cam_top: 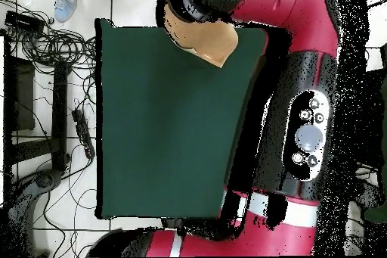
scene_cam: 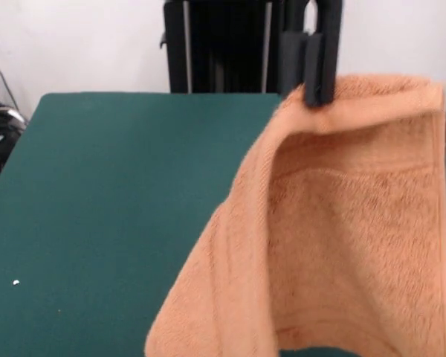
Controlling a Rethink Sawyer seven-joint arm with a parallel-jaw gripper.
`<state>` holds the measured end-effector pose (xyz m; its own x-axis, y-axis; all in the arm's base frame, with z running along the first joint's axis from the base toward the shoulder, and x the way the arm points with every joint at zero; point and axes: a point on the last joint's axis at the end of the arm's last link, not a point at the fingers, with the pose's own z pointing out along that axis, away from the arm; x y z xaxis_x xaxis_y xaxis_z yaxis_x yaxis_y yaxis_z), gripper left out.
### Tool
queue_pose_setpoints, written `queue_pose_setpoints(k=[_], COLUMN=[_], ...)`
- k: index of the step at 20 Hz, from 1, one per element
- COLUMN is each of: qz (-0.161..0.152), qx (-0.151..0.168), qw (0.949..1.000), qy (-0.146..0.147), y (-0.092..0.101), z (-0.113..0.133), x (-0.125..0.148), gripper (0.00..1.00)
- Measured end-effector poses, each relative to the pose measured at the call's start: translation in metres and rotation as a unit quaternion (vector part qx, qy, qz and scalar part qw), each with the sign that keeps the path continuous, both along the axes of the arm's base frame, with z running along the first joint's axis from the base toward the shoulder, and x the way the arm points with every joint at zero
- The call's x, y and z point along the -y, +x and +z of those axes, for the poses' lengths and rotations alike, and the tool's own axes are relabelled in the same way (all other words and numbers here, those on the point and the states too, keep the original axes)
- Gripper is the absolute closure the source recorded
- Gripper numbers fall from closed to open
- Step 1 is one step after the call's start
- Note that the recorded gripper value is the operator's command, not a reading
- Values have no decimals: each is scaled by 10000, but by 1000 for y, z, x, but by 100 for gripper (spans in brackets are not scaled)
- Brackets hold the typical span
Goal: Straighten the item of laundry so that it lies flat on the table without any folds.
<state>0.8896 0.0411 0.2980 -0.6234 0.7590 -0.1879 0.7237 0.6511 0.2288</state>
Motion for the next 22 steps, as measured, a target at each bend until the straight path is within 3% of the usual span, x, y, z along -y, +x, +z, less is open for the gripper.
queue_pose_setpoints(k=[2,8,14,22], qz=[-99,-283,-432,-506], qx=[349,650,404,146], qw=[9993,9974,9980,9979], qy=[-20,121,242,376], y=[-1,-11,-34,-63], z=[-8,-29,-50,-55], x=[6,18,33,35], gripper=[100,100,100,100])
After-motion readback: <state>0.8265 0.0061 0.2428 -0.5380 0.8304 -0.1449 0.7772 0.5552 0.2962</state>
